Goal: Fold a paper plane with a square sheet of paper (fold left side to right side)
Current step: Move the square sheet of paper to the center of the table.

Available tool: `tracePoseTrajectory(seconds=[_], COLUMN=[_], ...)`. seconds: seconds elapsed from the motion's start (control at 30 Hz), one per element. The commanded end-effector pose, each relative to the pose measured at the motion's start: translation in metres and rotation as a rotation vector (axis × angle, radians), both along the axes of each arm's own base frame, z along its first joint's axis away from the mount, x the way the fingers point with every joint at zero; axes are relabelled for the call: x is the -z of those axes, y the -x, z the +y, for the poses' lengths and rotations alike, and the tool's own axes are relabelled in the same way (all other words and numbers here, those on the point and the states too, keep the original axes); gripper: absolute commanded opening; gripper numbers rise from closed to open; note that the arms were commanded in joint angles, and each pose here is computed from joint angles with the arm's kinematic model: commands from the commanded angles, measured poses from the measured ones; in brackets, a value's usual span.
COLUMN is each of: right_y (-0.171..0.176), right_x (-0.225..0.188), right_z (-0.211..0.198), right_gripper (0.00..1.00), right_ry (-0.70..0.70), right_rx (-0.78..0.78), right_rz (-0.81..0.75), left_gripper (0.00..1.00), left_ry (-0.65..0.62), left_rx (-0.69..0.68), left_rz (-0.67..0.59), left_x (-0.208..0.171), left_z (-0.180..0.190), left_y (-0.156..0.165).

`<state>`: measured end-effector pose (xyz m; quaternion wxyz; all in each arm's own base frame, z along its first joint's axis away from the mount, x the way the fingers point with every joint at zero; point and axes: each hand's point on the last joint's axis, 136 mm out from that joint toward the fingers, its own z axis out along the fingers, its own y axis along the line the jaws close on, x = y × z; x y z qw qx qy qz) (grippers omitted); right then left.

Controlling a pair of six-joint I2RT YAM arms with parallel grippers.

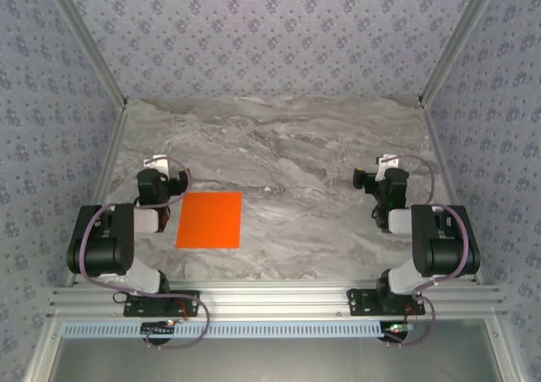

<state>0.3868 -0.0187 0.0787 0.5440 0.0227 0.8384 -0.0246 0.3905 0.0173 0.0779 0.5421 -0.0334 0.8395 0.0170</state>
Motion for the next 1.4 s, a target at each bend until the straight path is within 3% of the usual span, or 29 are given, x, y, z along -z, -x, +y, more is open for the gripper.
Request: tracePoseTrajectory(seconds=[0.0, 0.73, 0.87, 0.97, 1.13, 1.23, 1.37], right_y=[-0.004, -0.004, -0.005, 0.0, 0.03, 0.056, 0.092], right_x=[-0.004, -0.004, -0.016, -0.04, -0.086, -0.101, -0.105], right_z=[0.001, 0.001, -0.011, -0.019, 0.003, 0.028, 0.065], right_gripper=[1.0, 1.0, 1.0, 1.0, 1.0, 1.0, 1.0], right_ry=[0.014, 0.007, 0.002, -0.051, -0.174, -0.261, -0.3], right_rx=[-0.012, -0.017, 0.051, 0.09, 0.05, 0.013, -0.054], right_rz=[-0.009, -0.009, 0.011, 0.043, 0.059, 0.114, 0.189], left_gripper=[0.98, 0.98, 0.98, 0.98, 0.98, 0.98, 0.98], left_ry=[0.006, 0.006, 0.011, 0.089, 0.363, 0.361, 0.256], left_rx=[0.021, 0.0, -0.067, -0.102, -0.119, -0.016, 0.066], left_rz=[-0.03, -0.03, -0.028, 0.032, 0.195, 0.305, 0.481], left_x=[-0.011, -0.012, -0.04, -0.069, -0.097, -0.095, -0.07], left_z=[-0.004, 0.0, 0.01, 0.009, -0.026, -0.069, -0.108], left_y=[-0.008, -0.007, 0.001, 0.016, 0.054, 0.084, 0.125])
